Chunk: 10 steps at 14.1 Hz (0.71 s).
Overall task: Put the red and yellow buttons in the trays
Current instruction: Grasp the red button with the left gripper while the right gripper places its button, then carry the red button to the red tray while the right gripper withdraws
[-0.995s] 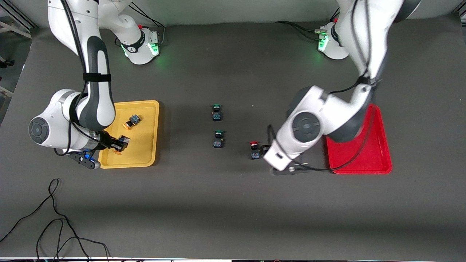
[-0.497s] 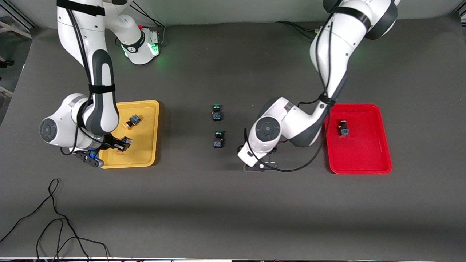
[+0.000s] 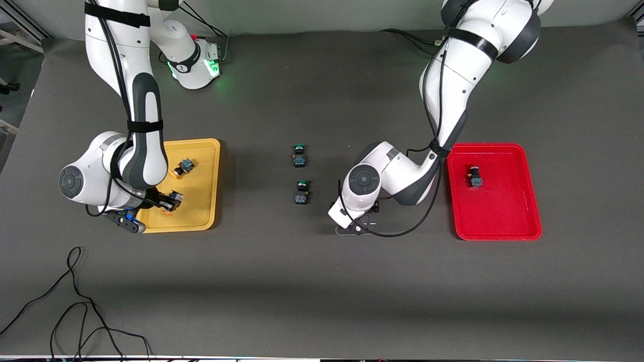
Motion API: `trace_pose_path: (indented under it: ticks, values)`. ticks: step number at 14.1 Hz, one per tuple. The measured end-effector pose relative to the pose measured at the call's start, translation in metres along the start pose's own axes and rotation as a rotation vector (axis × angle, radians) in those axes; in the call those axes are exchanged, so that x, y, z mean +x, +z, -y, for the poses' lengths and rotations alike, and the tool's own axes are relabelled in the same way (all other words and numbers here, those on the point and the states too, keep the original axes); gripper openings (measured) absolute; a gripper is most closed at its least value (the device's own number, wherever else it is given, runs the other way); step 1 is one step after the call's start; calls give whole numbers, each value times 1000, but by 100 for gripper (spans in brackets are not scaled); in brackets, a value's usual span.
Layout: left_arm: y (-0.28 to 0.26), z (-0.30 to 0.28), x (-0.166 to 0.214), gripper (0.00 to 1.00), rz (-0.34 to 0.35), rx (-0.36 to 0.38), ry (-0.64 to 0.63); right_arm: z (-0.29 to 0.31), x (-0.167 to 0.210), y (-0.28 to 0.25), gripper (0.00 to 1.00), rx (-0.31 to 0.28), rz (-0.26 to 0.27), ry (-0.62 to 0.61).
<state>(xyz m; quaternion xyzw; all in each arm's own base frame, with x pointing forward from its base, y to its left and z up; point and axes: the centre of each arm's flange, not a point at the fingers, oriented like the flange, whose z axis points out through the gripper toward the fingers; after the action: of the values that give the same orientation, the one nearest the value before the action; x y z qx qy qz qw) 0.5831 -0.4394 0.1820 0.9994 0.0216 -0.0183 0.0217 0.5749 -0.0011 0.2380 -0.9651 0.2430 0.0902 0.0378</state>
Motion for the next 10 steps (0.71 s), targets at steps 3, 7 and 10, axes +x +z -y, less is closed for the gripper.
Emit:
trace_pose_path:
  ticks: [3,7,10]
  values:
    - [0,0,0,85,-2,0,0,0,0,0,33,0,0,1]
    - [-1,0,1,41,-3,0,0,-1,0,2,37,-3,1,-2]
    - [-8,9,11,41,-16,3,-21,0,1,2,65,0,0,-6]
